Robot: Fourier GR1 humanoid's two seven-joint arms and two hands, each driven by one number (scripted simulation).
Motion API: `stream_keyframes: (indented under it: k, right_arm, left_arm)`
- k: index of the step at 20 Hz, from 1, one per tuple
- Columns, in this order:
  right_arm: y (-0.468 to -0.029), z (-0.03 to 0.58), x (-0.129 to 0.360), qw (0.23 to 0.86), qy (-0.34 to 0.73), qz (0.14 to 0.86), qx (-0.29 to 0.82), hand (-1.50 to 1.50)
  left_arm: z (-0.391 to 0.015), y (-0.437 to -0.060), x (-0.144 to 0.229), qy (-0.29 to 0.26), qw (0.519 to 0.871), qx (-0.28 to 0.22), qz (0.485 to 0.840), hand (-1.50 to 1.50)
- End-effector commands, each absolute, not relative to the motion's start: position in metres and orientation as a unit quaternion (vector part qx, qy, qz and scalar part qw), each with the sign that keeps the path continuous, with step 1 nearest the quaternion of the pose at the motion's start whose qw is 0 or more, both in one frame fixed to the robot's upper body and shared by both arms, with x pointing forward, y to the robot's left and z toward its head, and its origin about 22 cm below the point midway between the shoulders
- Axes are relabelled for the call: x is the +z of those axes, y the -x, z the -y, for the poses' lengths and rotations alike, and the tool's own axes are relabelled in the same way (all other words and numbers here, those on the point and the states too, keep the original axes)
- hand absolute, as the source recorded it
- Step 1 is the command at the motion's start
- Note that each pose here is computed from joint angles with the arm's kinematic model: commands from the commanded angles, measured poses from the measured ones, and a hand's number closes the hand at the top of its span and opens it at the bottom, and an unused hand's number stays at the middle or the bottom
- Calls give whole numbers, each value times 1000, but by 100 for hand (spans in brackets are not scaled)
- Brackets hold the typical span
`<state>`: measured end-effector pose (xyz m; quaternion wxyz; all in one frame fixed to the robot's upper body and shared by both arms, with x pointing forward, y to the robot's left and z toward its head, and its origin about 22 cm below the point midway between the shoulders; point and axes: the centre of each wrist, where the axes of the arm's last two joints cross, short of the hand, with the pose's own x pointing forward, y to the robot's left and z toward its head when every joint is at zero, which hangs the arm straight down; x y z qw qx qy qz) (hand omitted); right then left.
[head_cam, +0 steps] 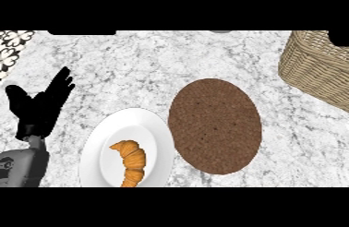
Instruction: Pick the lemon from the placemat and place it in the basket
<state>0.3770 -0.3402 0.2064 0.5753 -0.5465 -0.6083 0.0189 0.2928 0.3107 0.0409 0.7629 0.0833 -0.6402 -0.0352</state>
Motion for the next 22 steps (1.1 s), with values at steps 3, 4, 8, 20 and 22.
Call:
stream_keyframes:
  k: [3, 4, 8, 20, 22]
  right_arm:
    - [-385, 373, 175, 595, 557, 575, -69, -150]
    - [-394, 369, 183, 599, 558, 573, -42, -150]
    - [-391, 386, 180, 586, 552, 593, -17, -150]
    - [-355, 445, 211, 544, 485, 639, -247, -150]
    - [-344, 463, 209, 532, 481, 639, -278, -150]
  left_arm:
    - [-305, -284, 48, -74, 765, -45, 638, 0]
    - [-304, -299, 30, -91, 761, -37, 642, 0]
    - [-315, -298, 36, -82, 767, -38, 635, 0]
    - [-315, -285, 43, -91, 765, -28, 637, 0]
    - [-313, -293, 50, -92, 763, -35, 639, 0]
